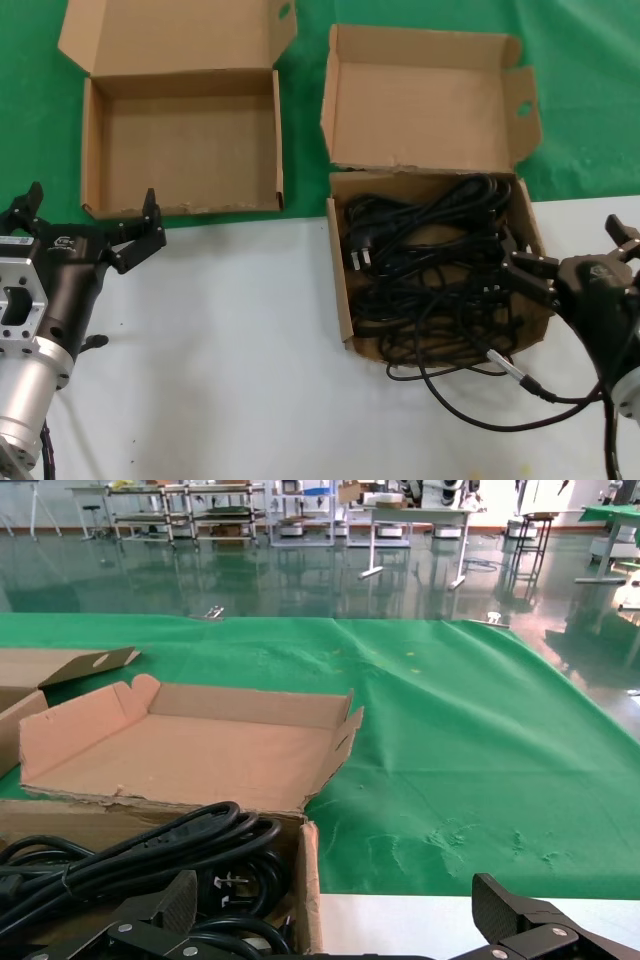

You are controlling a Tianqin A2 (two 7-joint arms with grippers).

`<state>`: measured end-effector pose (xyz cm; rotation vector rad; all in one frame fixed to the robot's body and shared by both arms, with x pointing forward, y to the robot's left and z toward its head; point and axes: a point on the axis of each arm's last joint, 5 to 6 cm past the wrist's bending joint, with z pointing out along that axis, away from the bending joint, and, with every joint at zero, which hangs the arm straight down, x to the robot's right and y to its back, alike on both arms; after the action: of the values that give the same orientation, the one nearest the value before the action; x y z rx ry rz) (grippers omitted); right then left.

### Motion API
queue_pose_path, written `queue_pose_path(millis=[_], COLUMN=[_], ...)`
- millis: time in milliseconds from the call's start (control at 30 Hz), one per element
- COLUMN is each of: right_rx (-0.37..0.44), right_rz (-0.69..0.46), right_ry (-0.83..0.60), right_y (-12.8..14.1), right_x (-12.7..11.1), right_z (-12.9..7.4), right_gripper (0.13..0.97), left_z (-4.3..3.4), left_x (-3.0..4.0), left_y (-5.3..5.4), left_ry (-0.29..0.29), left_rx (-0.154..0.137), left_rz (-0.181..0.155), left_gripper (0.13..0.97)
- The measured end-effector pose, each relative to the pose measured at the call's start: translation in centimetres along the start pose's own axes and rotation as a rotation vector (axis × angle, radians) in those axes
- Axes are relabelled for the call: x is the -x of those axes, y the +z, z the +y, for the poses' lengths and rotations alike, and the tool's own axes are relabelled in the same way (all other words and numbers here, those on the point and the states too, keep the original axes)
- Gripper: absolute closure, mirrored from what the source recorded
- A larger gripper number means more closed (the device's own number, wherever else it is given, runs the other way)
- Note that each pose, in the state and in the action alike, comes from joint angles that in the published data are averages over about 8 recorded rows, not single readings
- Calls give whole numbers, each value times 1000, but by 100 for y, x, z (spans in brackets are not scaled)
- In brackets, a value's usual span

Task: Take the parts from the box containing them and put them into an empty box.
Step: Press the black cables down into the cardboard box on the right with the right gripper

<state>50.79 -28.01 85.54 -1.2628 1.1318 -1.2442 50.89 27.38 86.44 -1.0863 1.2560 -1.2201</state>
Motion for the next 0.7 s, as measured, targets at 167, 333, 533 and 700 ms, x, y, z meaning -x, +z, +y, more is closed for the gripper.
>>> queue_pose_path(millis=[167,333,533,700], right_rx=[0,-1,-26,-68], right_rz=[-1,-6,-70,-204], right_ry=[-3,-17,-99,-286], right_y=[-4,-28,-76,-86], right_x=[-1,-20,-120,-248], right_z=[-1,-23,-168,-403], right_gripper=[130,130,130,130], left_z=[0,0,0,0], left_x=[0,0,0,0], left_y=[0,0,0,0], left_ry=[0,0,0,0], left_rx=[0,0,0,0], left_rz=[0,0,0,0], left_gripper=[173,207,306,339])
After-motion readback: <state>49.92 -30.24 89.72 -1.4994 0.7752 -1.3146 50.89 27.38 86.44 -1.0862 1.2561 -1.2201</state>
